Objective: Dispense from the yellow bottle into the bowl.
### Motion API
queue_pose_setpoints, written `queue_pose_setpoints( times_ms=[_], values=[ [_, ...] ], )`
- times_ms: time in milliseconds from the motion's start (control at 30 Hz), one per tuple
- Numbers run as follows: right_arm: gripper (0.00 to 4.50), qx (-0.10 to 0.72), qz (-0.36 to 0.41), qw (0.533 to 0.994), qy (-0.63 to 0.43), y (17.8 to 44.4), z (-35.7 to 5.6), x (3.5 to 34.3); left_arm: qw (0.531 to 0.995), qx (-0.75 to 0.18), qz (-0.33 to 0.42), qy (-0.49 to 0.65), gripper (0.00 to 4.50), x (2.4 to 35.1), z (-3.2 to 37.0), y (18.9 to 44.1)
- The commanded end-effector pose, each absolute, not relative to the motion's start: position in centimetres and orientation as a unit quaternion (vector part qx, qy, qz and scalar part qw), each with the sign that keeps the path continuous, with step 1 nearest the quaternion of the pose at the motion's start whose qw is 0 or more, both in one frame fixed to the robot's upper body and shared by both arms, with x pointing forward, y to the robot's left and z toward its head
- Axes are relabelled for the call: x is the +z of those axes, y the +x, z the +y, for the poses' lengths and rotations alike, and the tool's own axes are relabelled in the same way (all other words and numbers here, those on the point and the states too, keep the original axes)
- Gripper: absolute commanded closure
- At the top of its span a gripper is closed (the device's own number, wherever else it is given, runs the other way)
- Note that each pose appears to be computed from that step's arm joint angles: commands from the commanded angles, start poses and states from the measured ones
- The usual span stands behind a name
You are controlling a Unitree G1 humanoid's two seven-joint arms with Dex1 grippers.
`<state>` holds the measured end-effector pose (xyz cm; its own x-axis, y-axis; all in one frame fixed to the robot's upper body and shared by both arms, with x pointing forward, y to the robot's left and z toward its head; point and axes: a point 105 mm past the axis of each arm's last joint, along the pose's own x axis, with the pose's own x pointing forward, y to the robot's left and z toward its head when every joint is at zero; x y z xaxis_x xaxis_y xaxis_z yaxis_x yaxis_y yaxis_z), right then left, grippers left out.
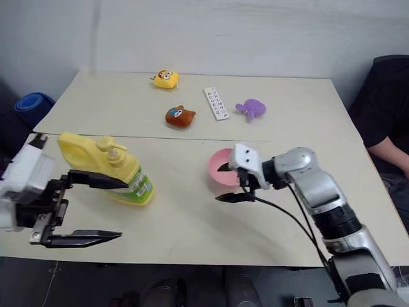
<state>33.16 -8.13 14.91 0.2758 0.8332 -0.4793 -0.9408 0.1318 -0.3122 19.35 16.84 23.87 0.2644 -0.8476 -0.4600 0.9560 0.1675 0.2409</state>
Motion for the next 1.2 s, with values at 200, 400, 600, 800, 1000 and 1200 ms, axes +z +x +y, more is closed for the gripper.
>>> queue_pose_setpoints(
  times_ms=[200, 400, 600, 800, 1000, 1200],
  values=[
    [1.23, 0.546, 0.078, 0.783, -0.289, 34.7, -8.5, 14.1, 0.775, -0.569, 0.067, 0.267, 0.00, 25.0, 16.4, 20.9],
    [1.23, 0.546, 0.093, 0.784, -0.279, 34.4, -8.2, 12.8, 0.776, -0.570, 0.057, 0.264, 0.00, 25.3, 15.9, 21.3],
    [1.41, 0.538, 0.104, 0.795, -0.261, 34.5, -8.0, 11.5, 0.771, -0.579, 0.047, 0.259, 0.00, 25.3, 15.2, 21.3],
    [3.12, 0.528, 0.112, 0.801, -0.260, 34.8, -8.0, 10.1, 0.768, -0.586, 0.045, 0.254, 0.00, 25.5, 14.8, 21.2],
    [4.49, 0.525, 0.113, 0.801, -0.265, 34.6, -8.0, 9.6, 0.771, -0.583, 0.048, 0.251, 0.00, 25.5, 15.1, 21.4],
    [4.49, 0.543, 0.090, 0.784, -0.289, 33.8, -8.0, 11.3, 0.788, -0.571, 0.026, 0.228, 0.00, 27.2, 15.6, 21.4]
  ],
)
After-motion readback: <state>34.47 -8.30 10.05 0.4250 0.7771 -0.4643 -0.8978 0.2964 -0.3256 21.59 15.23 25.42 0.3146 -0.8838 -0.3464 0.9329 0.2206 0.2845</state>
